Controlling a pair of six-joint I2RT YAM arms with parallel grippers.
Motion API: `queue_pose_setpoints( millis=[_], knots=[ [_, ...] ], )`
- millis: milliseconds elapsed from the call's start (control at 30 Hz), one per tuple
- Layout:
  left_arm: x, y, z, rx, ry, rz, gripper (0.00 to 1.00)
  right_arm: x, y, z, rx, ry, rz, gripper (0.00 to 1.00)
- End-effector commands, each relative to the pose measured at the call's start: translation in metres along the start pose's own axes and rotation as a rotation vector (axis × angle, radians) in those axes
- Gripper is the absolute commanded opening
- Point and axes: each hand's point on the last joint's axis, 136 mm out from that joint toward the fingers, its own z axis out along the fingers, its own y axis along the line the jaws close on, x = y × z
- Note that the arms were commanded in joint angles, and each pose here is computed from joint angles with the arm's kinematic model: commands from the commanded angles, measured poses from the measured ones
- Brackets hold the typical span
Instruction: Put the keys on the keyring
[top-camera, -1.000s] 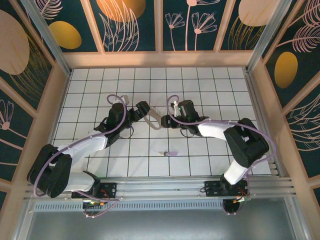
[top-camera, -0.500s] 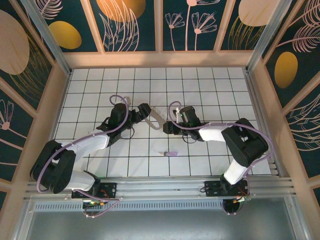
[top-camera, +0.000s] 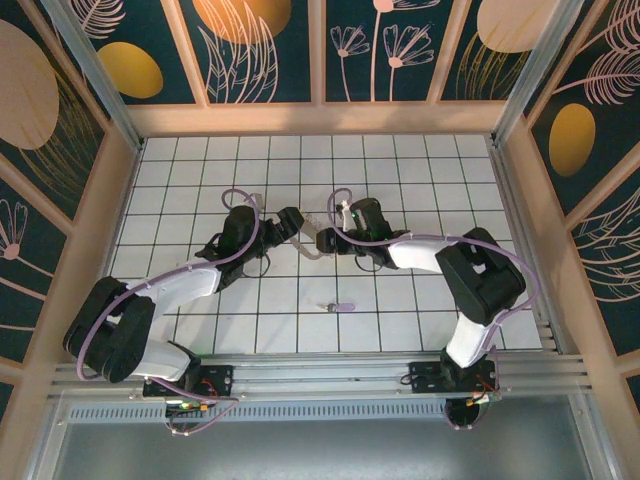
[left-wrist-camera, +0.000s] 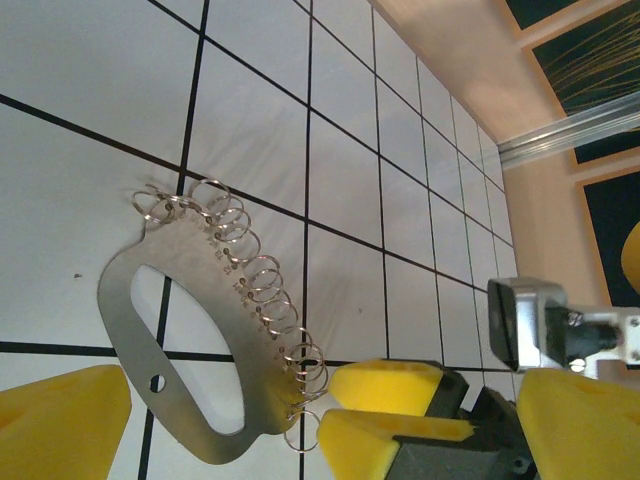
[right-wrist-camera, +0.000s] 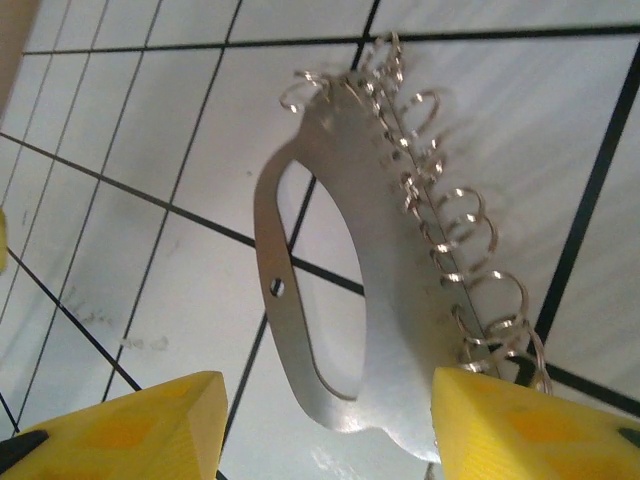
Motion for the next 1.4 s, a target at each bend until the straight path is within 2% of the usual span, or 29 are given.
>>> queue_pose_setpoints(
  millis=[0, 267, 600, 1067, 1367],
  knots=[
    [-0.005, -0.015, 0.0, 0.048, -0.01, 0.017, 0.98, -0.005, -0.003, -0.001, 0.02, 0.003, -0.022, 0.56],
    [-0.005, -0.017, -0.004, 0.056, -0.015, 0.022, 0.99, 0.019, -0.007, -0.021, 0.029, 0.007, 0.013, 0.56],
    [-0.004, -0.016, -0.002, 0.055, -0.008, 0.022, 0.99, 0.042, -0.015, -0.014, 0.041, 0.043, 0.064, 0.53],
    [-0.004, -0.019, 0.002, 0.063, -0.002, 0.024, 0.99, 0.033, -0.004, 0.001, -0.004, 0.048, 0.08, 0.49],
    [-0.004, -0.016, 0.003, 0.057, -0.003, 0.021, 0.99, 0.018, 0.026, 0.015, -0.079, 0.046, 0.063, 0.48]
  ],
)
